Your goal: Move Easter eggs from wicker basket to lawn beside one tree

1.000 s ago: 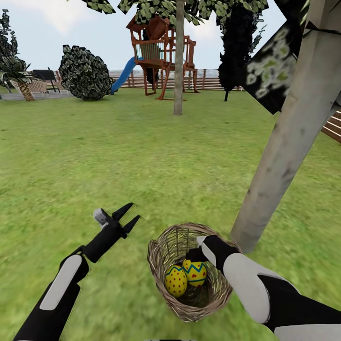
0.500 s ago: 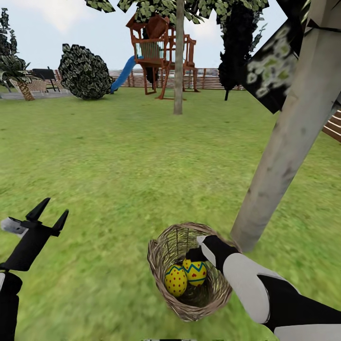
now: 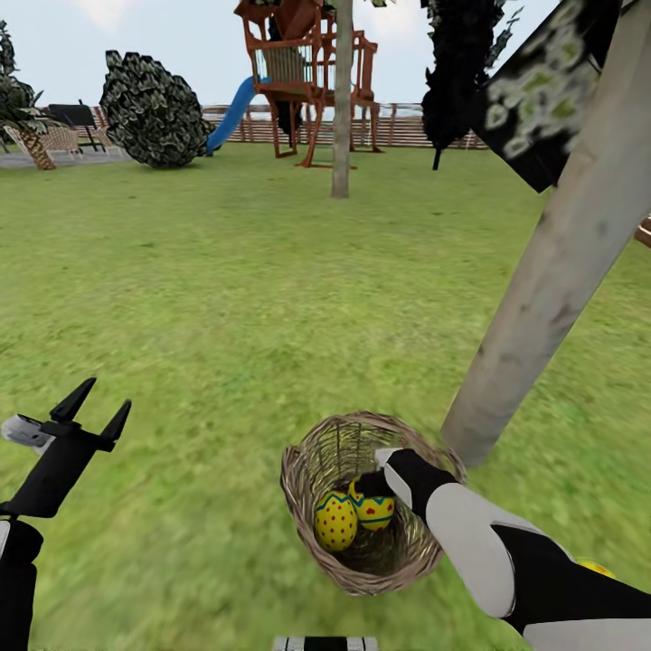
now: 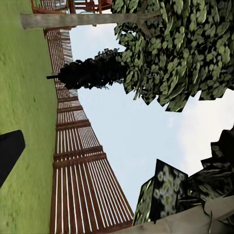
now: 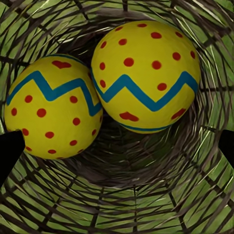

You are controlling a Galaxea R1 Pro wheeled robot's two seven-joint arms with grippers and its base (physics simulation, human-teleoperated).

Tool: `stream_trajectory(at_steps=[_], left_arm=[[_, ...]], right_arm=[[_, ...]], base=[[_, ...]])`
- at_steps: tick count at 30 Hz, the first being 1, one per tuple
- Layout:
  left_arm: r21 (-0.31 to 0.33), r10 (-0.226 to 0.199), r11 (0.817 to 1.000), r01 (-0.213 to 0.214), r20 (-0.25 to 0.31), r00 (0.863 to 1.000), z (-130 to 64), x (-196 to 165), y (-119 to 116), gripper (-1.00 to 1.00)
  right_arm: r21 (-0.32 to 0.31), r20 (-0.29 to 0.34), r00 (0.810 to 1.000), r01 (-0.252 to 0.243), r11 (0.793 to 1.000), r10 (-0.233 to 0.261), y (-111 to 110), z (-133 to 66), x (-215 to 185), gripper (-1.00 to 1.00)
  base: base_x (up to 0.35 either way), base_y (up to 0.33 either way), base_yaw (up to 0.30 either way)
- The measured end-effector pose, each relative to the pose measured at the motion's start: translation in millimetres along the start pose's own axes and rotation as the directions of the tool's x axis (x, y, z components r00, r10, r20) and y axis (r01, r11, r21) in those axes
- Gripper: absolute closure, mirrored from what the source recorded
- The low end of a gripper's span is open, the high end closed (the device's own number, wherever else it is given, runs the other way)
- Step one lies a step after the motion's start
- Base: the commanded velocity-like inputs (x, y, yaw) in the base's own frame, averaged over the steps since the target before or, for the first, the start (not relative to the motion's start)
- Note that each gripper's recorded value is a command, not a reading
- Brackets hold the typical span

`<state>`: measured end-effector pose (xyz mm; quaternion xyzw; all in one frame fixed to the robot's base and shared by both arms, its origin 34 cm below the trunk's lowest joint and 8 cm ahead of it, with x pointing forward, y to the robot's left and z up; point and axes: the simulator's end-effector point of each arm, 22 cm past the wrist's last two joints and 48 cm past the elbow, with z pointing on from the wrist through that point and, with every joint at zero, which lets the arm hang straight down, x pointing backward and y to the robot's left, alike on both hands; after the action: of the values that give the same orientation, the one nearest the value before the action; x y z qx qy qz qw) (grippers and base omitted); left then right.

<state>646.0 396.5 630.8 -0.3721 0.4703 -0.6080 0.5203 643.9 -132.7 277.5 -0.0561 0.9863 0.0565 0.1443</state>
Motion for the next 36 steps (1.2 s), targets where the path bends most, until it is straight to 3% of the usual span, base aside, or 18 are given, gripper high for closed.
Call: stream_trajectory(at_steps=[11,15,19,22,24,26,29,32,36], left_arm=[[-0.05,-0.011,0.999,0.01,-0.007,1.0,-1.2,4.7,29.2,-1.0],[-0.08,-0.042,0.996,0.036,-0.069,0.997,8.9,37.4,48.3,-1.0],[-0.12,-0.049,0.992,0.037,-0.095,0.994,18.2,49.0,62.8,-1.0],[-0.202,-0.036,0.979,0.015,-0.098,0.995,43.4,45.1,76.5,-1.0],[-0.222,-0.027,0.975,0.005,-0.098,0.995,56.8,42.4,75.4,-1.0],[-0.25,-0.007,0.968,-0.018,-0.1,0.995,91.3,36.1,65.4,-1.0],[-0.24,0.016,0.97,-0.04,-0.101,0.995,118.6,31.1,48.9,-1.0],[-0.26,0.024,0.964,-0.051,-0.107,0.994,138.9,34.5,43.2,-1.0],[-0.293,0.014,0.955,-0.05,-0.124,0.992,148.2,47.2,47.6,-1.0]], right_arm=[[0.008,-0.029,1.0,0.002,1.0,-0.002,-5.4,19.6,9.7,-1.0],[0.008,-0.039,0.999,-0.002,1.0,0.002,-6.5,26.6,13.2,-1.0],[0.006,-0.055,0.998,-0.004,1.0,0.004,-6.4,34.3,19.8,-1.0],[0.005,-0.067,0.998,-0.006,1.0,0.006,-6.5,40.1,24.9,-1.0],[0.005,-0.066,0.998,-0.006,1.0,0.006,-6.4,40.0,24.7,-1.0],[0.005,-0.065,0.998,-0.006,1.0,0.006,-6.6,39.9,24.2,-1.0],[0.005,-0.064,0.998,-0.006,1.0,0.006,-6.6,39.9,24.1,-1.0],[0.006,-0.061,0.998,-0.006,1.0,0.006,-6.8,39.7,22.7,-1.0],[0.01,-0.044,0.999,-0.007,1.0,0.008,-8.9,38.1,15.3,-1.0]], base=[[0.0,0.0,0.0],[0.0,0.0,0.0],[0.0,0.0,0.0],[0.0,0.0,0.0],[0.0,0.0,0.0],[0.0,0.0,0.0],[0.0,0.0,0.0],[0.0,0.0,0.0],[0.0,0.0,0.0]])
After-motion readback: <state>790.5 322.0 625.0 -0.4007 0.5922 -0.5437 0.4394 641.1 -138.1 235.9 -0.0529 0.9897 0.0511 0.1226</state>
